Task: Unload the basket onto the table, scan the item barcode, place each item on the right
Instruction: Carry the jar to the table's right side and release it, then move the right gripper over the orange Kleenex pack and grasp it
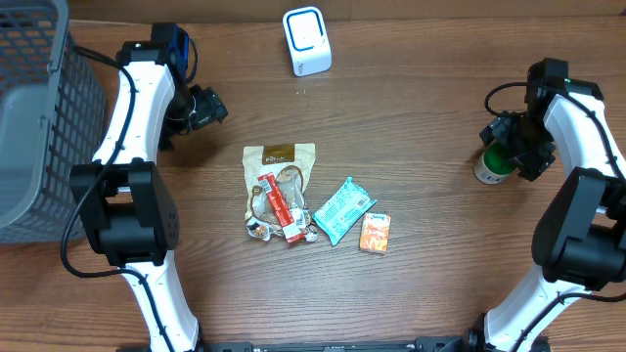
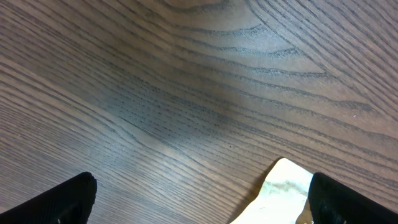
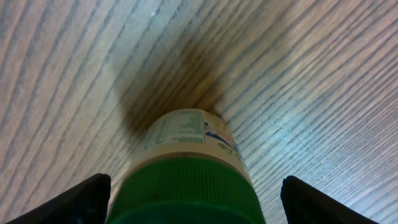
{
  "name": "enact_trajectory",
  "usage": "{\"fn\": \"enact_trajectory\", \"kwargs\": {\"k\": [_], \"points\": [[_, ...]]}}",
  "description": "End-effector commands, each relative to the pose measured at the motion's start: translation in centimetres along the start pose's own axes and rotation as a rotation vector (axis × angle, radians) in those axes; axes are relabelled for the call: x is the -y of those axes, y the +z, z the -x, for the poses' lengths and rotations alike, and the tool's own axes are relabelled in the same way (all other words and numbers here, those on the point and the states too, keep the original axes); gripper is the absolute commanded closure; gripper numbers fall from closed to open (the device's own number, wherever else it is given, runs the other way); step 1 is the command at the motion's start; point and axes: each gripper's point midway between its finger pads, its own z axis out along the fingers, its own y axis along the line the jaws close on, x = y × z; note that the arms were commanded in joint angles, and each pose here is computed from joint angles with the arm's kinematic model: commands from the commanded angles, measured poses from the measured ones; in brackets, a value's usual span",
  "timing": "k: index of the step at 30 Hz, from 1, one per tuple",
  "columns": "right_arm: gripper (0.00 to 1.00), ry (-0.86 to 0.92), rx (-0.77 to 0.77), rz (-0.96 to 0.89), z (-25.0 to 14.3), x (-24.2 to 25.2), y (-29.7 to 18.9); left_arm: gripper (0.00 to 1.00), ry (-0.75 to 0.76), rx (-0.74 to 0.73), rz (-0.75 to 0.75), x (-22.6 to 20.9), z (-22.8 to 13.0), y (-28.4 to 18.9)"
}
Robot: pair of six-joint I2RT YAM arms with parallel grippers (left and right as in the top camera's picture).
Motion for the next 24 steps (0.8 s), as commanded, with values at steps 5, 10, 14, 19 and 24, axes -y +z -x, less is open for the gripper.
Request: {"fn": "enact_trajectory", "kwargs": {"k": [5,10,14,19,24], "points": [[0.11,-0.023,0.064,0.061,1.3,-0.8,-4.8,0.0,0.018,0.031,-0.009,0.4,0.4,-1.0],[0.19,-0.224,0.056,0.306,-0.9,-4.6,-12.3,0.0,0.019,0.031,-0.009,0.4,0.3,-1.0],[0.32,-0.318,0.004,0.402,-3.7,-6.2,-14.2,0.0,0.018,0.031,-0.009,0.4,0.4,-1.0],[0.67,-0.393,-0.082,0.386,-7.1,-7.1,-13.5,0.0,0.019,0.031,-0.009,0.4,0.3,-1.0],[0.95,-0.496,-0.193,0.325,-11.7,-7.3,-11.6,0.0,0.019,0.031,-0.009,0.4,0.3,-1.0]]}}
